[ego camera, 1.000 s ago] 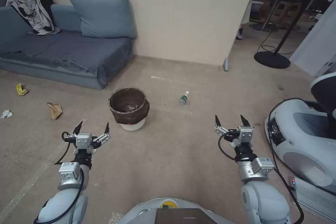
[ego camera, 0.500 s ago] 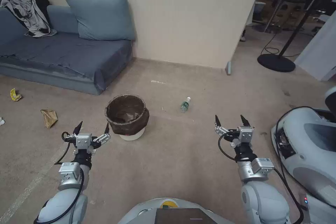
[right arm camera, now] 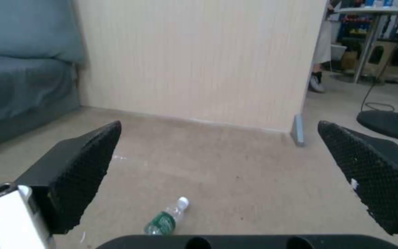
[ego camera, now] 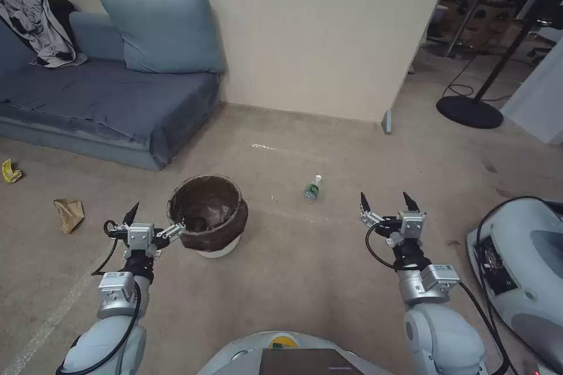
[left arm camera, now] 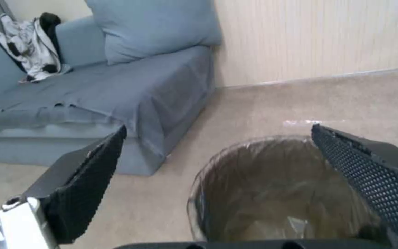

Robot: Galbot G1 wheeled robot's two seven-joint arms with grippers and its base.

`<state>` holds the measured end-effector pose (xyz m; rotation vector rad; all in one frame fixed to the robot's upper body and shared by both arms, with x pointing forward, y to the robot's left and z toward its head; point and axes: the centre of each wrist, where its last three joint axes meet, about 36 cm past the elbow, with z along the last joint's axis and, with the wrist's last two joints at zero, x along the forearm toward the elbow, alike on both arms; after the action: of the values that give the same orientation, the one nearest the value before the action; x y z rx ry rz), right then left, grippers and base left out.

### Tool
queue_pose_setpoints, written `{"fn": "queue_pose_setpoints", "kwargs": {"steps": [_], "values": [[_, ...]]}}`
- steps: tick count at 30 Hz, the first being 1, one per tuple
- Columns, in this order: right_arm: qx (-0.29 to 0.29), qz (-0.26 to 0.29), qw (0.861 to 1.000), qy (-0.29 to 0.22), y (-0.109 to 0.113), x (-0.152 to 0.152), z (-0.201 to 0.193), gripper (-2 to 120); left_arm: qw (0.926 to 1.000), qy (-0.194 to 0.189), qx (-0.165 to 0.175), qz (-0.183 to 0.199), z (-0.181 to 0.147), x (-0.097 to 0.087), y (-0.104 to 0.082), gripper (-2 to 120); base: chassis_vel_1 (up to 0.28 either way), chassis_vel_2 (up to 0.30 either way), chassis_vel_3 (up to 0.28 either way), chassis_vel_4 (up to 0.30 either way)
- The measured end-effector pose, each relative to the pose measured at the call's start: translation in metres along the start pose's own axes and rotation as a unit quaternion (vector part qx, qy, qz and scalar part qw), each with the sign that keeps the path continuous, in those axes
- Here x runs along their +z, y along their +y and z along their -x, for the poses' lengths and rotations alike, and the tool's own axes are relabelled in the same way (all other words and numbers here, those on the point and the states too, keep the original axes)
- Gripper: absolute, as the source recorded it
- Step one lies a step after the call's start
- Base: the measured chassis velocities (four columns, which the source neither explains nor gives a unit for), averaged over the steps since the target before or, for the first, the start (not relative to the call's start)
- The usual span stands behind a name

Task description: Pick up the trash bin, then pick up the garbage from the floor and place it into the trash bin.

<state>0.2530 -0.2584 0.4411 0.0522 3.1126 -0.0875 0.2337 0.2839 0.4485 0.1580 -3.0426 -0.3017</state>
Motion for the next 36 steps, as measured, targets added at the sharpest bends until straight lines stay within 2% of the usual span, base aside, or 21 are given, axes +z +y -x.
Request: {"fn": "queue_pose_setpoints", "kwargs": {"steps": [15, 27, 30, 34, 36], "values": [[-0.002, 0.001, 1.000, 0.001, 0.001, 0.000, 0.000, 100, 1.0000, 0.000, 0.001, -0.001, 0.001, 0.000, 0.000, 100, -0.148, 0.136, 0.139, -0.135], [-0.004, 0.004, 1.000, 0.002, 0.002, 0.000, 0.002, 100, 0.9997, 0.020, 0.009, -0.006, 0.012, -0.012, 0.008, 100, -0.014, 0.019, 0.013, -0.009], [-0.003, 0.004, 1.000, 0.002, 0.002, 0.000, 0.003, 100, 0.9994, 0.030, 0.010, -0.015, 0.019, -0.017, 0.010, 100, 0.000, 0.000, 0.000, 0.000], [-0.001, 0.006, 1.000, 0.006, 0.002, 0.001, 0.003, 100, 0.9955, 0.078, 0.030, -0.044, 0.031, -0.025, 0.014, 100, 0.000, 0.000, 0.000, 0.000], [-0.001, 0.007, 1.000, 0.007, 0.002, 0.001, 0.003, 100, 0.9945, 0.087, 0.035, -0.047, 0.034, -0.026, 0.015, 100, 0.000, 0.000, 0.000, 0.000]]}}
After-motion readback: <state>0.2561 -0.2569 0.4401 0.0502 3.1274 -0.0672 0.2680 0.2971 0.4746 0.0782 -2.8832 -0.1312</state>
